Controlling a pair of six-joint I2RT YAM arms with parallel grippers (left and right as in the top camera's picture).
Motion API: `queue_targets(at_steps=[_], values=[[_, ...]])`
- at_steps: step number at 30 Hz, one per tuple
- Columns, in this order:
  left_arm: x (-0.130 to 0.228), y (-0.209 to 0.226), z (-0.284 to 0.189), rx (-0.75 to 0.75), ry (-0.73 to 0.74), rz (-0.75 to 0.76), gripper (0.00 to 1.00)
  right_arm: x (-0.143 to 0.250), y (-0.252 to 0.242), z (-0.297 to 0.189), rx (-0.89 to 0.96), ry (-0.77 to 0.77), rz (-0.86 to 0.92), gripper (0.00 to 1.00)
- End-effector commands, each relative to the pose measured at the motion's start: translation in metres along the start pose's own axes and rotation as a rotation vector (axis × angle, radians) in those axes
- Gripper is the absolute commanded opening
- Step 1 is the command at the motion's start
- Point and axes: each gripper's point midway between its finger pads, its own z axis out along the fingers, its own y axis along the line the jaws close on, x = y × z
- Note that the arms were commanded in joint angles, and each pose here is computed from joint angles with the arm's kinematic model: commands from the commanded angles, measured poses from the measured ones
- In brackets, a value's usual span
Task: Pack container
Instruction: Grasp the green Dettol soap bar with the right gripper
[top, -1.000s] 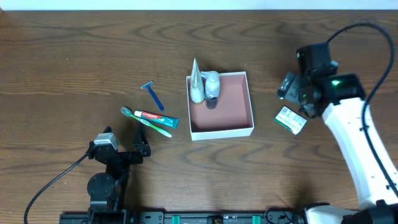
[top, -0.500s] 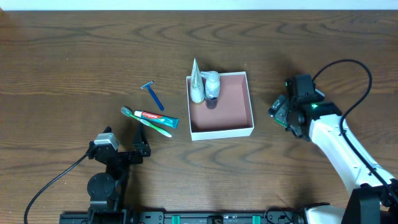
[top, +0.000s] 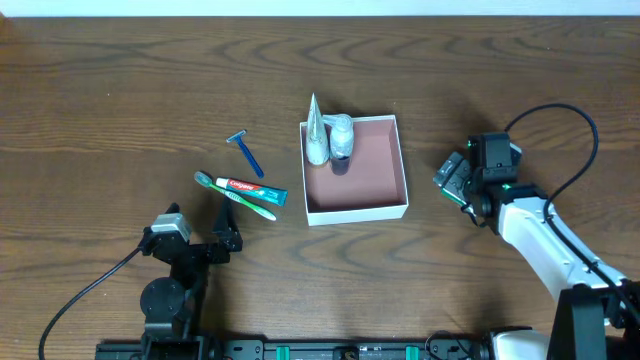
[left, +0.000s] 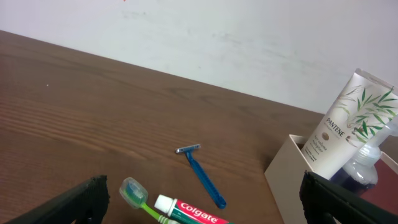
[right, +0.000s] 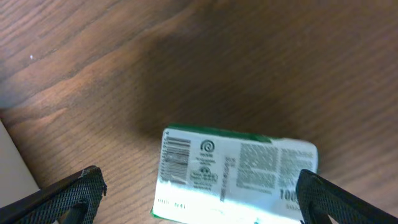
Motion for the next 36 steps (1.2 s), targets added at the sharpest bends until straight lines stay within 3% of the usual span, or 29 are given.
queue_targets(at_steps=[1, 27, 36], values=[[0.015, 0.003, 0.001, -0.002, 0.046, 0.014, 0.98, 0.008, -0.007, 0.012, 0.028, 0.031, -0.084, 0.99], [0.015, 0.003, 0.001, -0.002, 0.046, 0.014, 0.98, 0.049, -0.022, 0.027, 0.067, 0.212, -0.2, 0.96], [0.015, 0.003, 0.001, -0.002, 0.046, 0.014, 0.98, 0.059, -0.031, 0.024, 0.099, 0.26, -0.199, 0.85]])
